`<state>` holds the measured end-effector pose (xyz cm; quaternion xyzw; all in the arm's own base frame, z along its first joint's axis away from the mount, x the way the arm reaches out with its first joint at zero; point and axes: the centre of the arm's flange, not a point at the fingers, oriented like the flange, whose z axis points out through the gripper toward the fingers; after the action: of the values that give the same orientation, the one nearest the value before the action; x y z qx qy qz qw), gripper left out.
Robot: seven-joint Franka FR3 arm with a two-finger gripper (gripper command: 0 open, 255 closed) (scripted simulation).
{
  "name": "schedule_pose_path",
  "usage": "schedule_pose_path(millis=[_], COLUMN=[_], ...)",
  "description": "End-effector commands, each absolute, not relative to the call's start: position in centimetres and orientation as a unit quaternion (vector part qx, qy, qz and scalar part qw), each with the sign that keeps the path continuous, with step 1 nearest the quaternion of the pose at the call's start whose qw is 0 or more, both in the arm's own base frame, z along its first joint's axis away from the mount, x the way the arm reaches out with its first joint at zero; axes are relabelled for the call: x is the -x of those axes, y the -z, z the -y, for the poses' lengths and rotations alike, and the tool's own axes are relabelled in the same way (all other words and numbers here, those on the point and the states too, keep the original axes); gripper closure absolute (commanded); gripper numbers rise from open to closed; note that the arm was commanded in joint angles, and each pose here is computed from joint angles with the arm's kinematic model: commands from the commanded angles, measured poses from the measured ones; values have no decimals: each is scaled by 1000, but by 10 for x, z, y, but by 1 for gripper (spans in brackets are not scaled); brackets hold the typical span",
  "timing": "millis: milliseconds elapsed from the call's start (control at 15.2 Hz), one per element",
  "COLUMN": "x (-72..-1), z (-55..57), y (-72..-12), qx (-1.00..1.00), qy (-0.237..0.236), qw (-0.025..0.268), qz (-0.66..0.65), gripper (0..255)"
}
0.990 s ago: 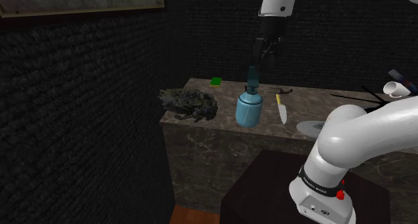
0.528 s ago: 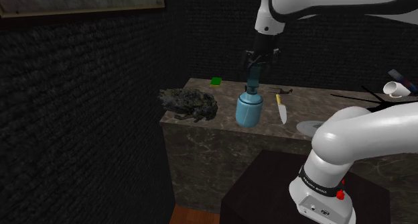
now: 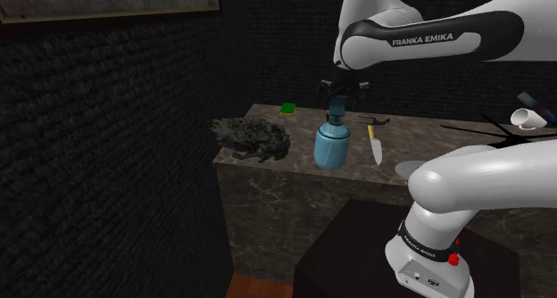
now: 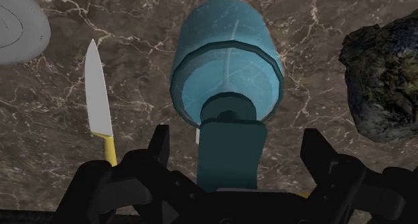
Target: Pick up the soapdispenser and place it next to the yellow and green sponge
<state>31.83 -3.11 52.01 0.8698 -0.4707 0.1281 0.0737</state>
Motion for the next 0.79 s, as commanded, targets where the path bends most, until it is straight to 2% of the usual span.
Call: schedule_pose_path(millis=[0, 660, 726], x=[-321, -323, -323], z=[33, 37, 37], y=[-510, -497, -497], qx=[-868, -868, -868], qy=[-129, -129, -129], qw=[74, 74, 74], qz=[474, 474, 474], gripper=[0, 0, 255])
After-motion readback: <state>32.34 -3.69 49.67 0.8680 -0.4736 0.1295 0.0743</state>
